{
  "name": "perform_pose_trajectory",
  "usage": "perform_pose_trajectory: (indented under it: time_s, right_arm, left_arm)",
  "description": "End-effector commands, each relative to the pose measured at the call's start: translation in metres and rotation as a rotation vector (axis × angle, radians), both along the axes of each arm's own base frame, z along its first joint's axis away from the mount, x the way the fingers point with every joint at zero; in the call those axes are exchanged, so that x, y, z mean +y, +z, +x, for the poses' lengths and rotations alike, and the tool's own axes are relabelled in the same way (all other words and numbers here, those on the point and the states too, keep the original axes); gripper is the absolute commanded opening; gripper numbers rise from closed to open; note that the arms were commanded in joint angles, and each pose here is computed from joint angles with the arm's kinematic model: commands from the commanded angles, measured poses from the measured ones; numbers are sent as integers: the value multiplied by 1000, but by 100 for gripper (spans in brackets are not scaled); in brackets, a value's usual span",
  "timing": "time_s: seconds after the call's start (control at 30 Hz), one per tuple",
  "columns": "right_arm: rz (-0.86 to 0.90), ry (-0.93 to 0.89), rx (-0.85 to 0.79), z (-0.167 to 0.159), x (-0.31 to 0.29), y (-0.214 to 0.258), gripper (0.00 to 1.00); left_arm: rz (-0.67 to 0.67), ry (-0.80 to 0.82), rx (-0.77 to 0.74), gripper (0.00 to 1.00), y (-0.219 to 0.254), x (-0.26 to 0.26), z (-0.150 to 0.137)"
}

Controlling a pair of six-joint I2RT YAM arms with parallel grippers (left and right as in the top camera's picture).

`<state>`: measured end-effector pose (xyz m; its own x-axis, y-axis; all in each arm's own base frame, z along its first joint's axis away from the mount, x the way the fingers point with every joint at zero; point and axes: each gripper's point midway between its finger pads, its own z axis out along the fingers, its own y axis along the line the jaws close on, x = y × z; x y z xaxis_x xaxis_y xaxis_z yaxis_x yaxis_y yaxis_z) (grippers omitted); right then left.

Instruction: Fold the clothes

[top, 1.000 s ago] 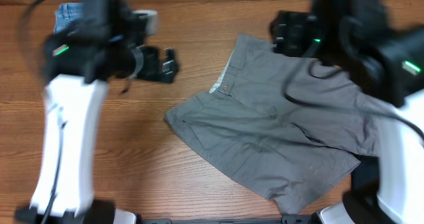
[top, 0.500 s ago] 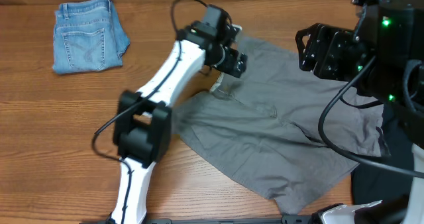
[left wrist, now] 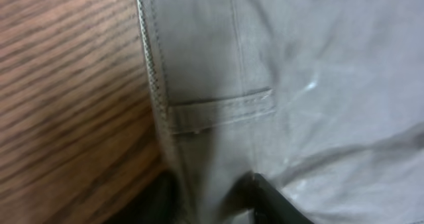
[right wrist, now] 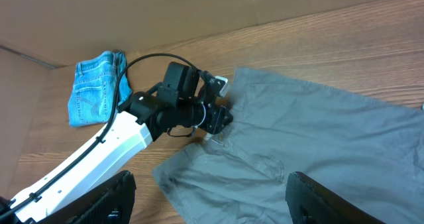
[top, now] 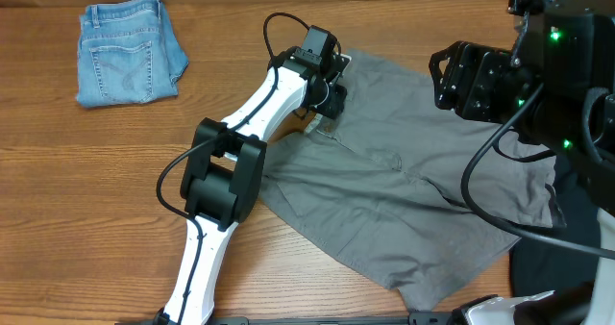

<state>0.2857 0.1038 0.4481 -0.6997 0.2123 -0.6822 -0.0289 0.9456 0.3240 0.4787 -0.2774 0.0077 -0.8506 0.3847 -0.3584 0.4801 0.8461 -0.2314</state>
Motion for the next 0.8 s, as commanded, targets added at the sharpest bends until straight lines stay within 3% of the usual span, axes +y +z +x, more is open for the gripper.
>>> perform_pose_trajectory:
  time_s: [0.0, 0.07, 0.13, 0.2, 0.33, 0.43, 0.53, 0.7, 0.77]
  right_arm:
    - [3, -15, -14, 0, -3, 4, 77]
    - [3, -15, -14, -1, -3, 4, 77]
    - [3, -15, -14, -1, -3, 4, 77]
    - [3, -15, -14, -1, -3, 4, 77]
    - [2, -16, -14, -1, -4, 4, 77]
    - [0, -15, -15, 0, -4, 4, 77]
    - [-8, -23, -17, 0, -6, 4, 80]
    - [-29, -40, -4, 3, -8, -2, 86]
    - [-44, -45, 23, 6, -9, -10, 88]
  left_arm:
    - [97, 14, 95, 22, -47, 16, -16]
    - [148, 36, 93, 4, -51, 26, -16]
    - [219, 126, 72, 4, -50, 44, -7]
    - [372, 360, 32, 4, -35, 97, 10]
    - [500, 569, 10, 4, 6, 190, 37]
    - [490, 690, 22, 4, 35, 250, 49]
    - [348, 744, 53, 5, 55, 277, 59]
    - [43, 694, 106, 46, 90, 276, 67]
    - [-15, 670, 113, 51, 103, 275, 66]
